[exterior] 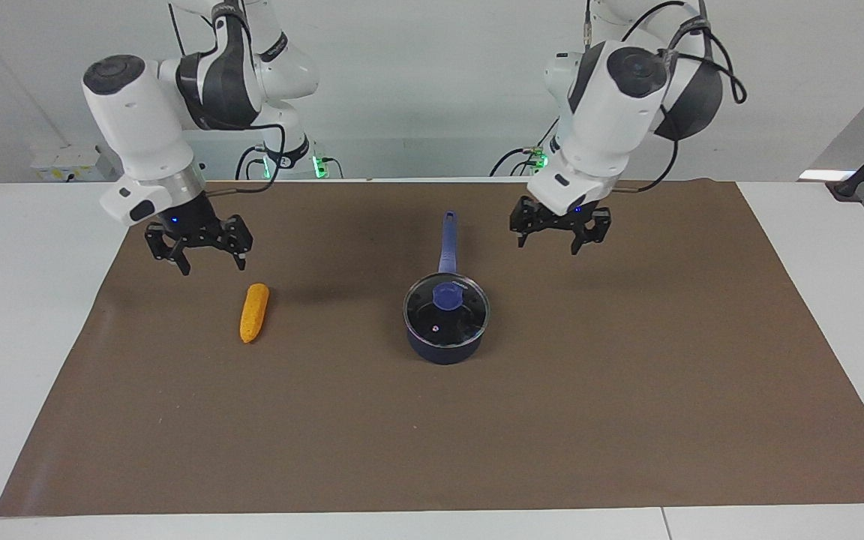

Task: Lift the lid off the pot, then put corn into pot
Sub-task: 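Reach the left gripper to the pot lid while the right gripper reaches the corn, then grasp the lid knob with the left gripper while the right gripper grasps the corn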

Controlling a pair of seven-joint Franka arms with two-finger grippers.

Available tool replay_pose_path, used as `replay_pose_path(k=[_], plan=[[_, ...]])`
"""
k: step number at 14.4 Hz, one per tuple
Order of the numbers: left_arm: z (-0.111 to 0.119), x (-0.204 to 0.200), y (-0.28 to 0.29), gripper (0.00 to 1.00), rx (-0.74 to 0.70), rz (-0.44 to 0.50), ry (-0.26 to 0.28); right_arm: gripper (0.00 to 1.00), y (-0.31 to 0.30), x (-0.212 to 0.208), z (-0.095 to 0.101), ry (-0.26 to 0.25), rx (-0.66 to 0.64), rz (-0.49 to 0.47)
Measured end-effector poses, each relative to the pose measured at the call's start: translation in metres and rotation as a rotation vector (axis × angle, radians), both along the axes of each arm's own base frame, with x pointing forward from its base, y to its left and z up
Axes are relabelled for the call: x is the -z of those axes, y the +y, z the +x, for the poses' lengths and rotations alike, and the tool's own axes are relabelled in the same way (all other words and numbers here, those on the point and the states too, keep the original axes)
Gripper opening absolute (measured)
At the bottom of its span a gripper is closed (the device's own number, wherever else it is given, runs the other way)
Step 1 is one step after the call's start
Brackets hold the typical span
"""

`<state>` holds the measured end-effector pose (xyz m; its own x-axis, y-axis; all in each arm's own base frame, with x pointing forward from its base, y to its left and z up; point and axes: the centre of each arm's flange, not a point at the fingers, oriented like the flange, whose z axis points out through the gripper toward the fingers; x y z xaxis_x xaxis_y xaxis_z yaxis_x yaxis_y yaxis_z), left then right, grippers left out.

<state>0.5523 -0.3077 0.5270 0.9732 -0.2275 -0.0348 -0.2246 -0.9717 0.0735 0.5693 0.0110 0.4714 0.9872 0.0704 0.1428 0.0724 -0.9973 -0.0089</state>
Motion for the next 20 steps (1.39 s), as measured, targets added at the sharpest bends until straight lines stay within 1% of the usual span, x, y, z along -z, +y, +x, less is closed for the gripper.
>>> replay_pose_path(k=[1,3,4,6,8,10,14,16,17,18,20], plan=[[0.001,0.012,-0.024,1.00,0.006,0.006,0.009,1.00,0.000,0.026,0.003,0.004,0.001,-0.003],[0.001,0.033,-0.062,1.00,0.010,0.008,0.008,1.00,-0.001,0.080,0.003,0.006,0.006,-0.009],[0.002,0.042,-0.076,1.00,0.003,0.007,0.007,1.00,-0.002,0.102,-0.001,-0.001,0.007,-0.011],[0.002,0.058,-0.097,1.00,-0.032,0.006,0.006,1.00,-0.002,0.131,-0.011,0.005,0.008,-0.013],[-0.001,0.075,-0.117,1.00,-0.049,0.017,-0.001,1.00,-0.002,0.143,-0.014,0.011,0.009,-0.015],[-0.004,0.087,-0.127,1.00,-0.079,0.035,-0.007,1.00,-0.003,0.147,-0.014,0.015,0.009,-0.015],[-0.002,0.088,-0.132,1.00,-0.130,0.027,-0.024,1.00,-0.003,0.169,-0.017,0.054,0.010,-0.019],[-0.003,0.091,-0.137,1.00,-0.139,0.026,-0.038,0.87,-0.003,0.173,-0.017,0.062,0.010,-0.020],[-0.004,0.094,-0.140,1.00,-0.140,0.027,-0.041,0.87,-0.003,0.173,-0.017,0.063,0.010,-0.020],[-0.005,0.098,-0.141,1.00,-0.141,0.029,-0.041,0.81,-0.003,0.173,-0.017,0.063,0.010,-0.020],[-0.005,0.106,-0.142,1.00,-0.140,0.035,-0.037,0.81,-0.003,0.174,-0.018,0.065,0.010,-0.020]])
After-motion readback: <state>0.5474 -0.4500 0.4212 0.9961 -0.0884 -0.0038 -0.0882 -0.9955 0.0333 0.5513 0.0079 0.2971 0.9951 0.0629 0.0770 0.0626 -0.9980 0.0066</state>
